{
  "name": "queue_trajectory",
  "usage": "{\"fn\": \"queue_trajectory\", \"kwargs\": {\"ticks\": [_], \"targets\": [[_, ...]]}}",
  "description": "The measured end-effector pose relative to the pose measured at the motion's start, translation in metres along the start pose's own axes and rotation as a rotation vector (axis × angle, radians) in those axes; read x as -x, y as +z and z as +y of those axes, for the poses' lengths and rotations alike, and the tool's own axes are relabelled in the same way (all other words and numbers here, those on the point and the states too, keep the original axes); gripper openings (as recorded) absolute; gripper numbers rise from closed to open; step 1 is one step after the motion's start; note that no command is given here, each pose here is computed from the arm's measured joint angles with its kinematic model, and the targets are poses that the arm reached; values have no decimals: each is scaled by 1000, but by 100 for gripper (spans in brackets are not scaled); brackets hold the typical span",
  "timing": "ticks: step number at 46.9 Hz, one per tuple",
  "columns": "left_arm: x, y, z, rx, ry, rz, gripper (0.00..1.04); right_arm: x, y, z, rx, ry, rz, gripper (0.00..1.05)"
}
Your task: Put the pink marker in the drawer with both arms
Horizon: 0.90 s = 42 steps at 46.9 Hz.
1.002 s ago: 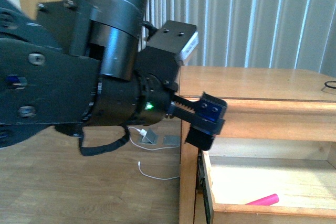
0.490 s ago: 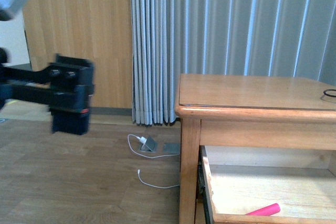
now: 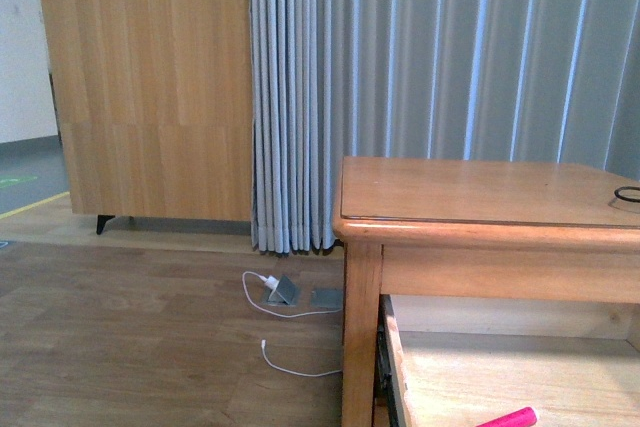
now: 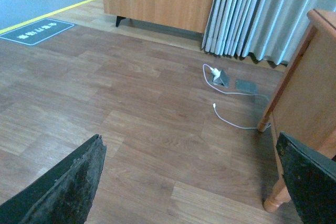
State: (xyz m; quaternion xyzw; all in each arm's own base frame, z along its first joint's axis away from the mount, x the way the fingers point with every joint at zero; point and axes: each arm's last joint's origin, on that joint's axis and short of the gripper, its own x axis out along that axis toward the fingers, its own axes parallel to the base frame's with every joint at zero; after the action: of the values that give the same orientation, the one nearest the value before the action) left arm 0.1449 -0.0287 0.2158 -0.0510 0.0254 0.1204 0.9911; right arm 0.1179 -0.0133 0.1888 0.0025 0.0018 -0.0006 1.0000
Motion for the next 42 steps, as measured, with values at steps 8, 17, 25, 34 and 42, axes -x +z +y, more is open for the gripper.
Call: {"fn": "queue_trajectory", "kwargs": {"ticks": [8, 17, 25, 34, 42], "targets": [[1, 0, 1, 29, -2, -4, 99, 0, 0, 0, 0, 0, 0, 96], [3, -6, 7, -38, -213, -38, 79, 0, 0, 0, 0, 0, 0, 96], [8, -17, 17, -80, -250, -46, 50, 0, 0, 0, 0, 0, 0, 96], [12, -26, 28, -93, -274, -45, 16, 0, 0, 0, 0, 0, 0, 96], [15, -31, 36, -94, -244, -50, 4, 0, 0, 0, 0, 0, 0, 96]]}}
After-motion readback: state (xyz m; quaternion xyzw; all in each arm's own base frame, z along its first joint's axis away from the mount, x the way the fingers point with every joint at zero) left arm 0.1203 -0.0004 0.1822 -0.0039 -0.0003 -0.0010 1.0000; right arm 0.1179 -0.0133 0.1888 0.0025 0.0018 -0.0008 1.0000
